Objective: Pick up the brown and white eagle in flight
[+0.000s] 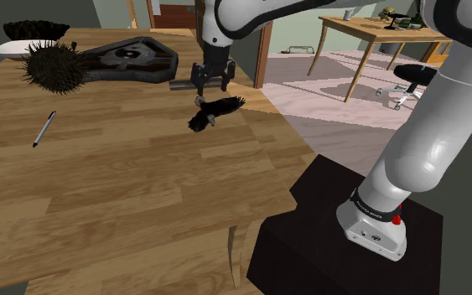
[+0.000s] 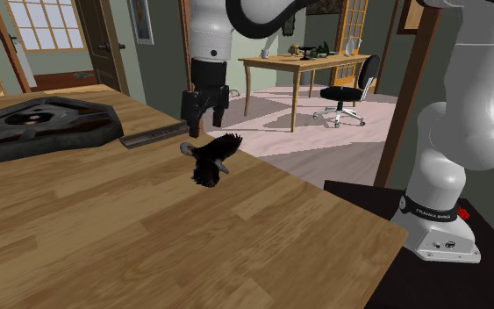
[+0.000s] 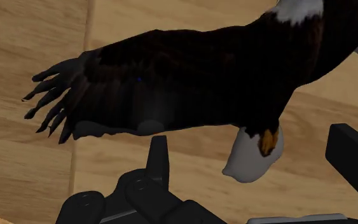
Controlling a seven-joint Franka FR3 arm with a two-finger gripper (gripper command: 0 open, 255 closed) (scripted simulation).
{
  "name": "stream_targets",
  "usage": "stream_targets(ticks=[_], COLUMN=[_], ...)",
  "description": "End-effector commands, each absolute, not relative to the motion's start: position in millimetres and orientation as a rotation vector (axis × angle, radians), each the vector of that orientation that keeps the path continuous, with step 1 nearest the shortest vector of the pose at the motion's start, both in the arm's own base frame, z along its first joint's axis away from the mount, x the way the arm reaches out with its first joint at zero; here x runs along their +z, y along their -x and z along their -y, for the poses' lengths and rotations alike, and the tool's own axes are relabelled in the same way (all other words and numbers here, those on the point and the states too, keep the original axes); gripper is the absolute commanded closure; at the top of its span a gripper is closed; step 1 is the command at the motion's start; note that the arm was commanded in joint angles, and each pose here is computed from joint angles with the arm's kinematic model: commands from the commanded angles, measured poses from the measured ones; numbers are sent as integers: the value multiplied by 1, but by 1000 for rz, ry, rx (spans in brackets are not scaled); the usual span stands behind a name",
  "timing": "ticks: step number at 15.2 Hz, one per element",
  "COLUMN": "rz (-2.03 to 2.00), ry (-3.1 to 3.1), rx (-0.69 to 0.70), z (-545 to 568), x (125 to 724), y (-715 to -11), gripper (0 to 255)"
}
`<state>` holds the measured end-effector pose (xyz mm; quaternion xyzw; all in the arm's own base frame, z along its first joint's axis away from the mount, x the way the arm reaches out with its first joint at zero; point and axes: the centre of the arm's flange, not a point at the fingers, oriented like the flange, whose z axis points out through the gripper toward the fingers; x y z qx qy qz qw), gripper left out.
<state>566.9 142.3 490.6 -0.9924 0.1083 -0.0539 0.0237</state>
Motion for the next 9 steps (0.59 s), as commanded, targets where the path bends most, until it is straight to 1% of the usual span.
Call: stream_targets(ticks=[1, 3, 9], rz=[-346, -353, -353], ry=[3073, 3075, 3075], rx=[-187, -202, -202], z=[-151, -157, -157], x=[480, 475, 443], y=[-592, -609, -609], gripper=[0, 0, 0])
